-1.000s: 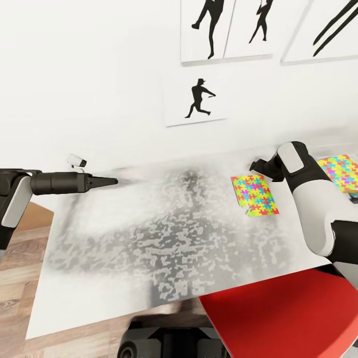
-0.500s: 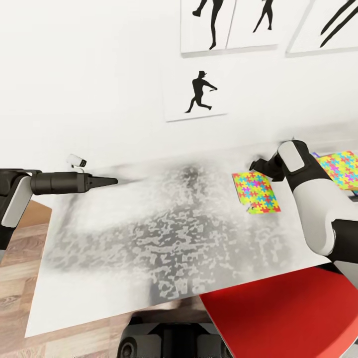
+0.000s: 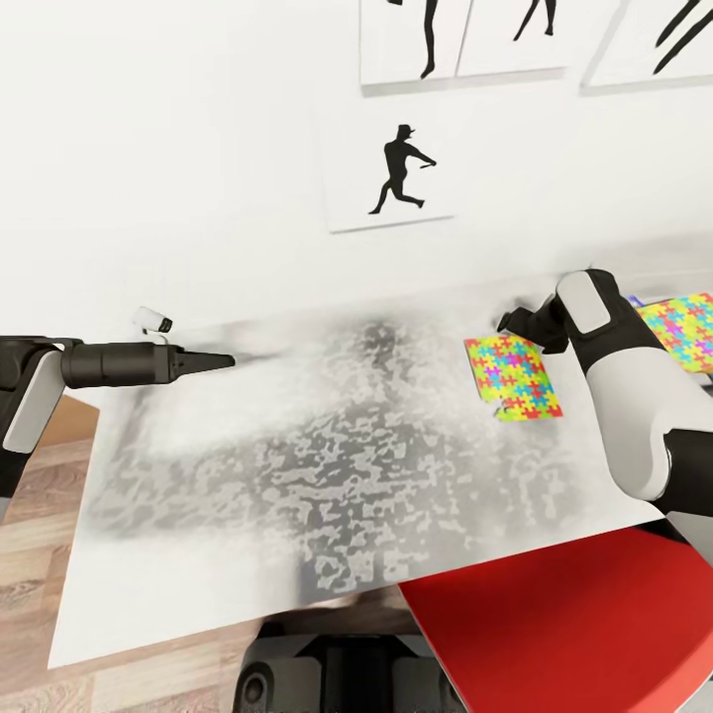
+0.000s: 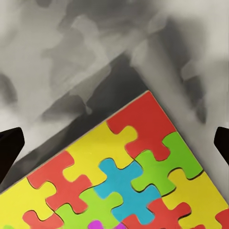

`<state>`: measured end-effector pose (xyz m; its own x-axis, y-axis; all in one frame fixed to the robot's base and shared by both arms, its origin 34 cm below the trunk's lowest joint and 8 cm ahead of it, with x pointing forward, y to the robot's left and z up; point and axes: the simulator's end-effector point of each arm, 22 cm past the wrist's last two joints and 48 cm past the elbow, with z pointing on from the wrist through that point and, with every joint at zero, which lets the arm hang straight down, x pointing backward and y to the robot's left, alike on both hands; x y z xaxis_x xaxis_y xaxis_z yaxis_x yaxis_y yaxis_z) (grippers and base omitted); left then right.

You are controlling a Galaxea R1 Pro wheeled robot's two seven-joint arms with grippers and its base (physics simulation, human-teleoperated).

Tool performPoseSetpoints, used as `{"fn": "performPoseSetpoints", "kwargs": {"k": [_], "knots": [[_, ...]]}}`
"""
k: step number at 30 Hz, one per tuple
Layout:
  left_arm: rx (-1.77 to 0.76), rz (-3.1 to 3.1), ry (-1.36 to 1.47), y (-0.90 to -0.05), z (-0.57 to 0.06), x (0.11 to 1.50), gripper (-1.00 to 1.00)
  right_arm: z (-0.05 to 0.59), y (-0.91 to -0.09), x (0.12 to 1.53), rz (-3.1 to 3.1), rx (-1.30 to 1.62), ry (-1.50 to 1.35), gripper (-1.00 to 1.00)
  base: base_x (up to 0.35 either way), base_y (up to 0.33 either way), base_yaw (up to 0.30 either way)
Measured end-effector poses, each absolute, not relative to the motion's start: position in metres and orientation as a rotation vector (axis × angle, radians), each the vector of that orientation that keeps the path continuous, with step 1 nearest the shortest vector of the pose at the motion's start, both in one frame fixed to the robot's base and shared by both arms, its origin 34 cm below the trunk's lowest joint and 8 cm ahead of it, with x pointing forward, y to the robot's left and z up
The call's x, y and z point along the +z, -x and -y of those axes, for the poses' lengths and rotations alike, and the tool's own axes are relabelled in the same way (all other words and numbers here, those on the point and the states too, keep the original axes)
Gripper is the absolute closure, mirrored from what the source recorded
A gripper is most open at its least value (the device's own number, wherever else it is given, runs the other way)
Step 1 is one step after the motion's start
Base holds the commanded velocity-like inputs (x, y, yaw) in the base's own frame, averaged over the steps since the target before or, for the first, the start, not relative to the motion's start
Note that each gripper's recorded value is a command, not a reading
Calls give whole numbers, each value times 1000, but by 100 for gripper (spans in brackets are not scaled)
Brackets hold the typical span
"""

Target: Put all the toys in the child's room - the three board games (two on the bed and one on the table), the two jigsaw puzzles on the table, and the tennis ball on the table - inside the toy box on the table in the child's room.

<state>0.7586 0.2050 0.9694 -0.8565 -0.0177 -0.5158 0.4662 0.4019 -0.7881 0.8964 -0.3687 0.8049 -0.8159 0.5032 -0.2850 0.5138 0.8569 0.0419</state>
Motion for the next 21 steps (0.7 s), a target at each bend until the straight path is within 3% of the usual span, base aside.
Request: {"fn": "performPoseSetpoints", "kwargs": {"k": [21], "knots": [[-1455, -2224, -368, -759, -207, 963, -100, 351, -904, 805, -2748, -38, -745, -100, 0, 0, 0]]}}
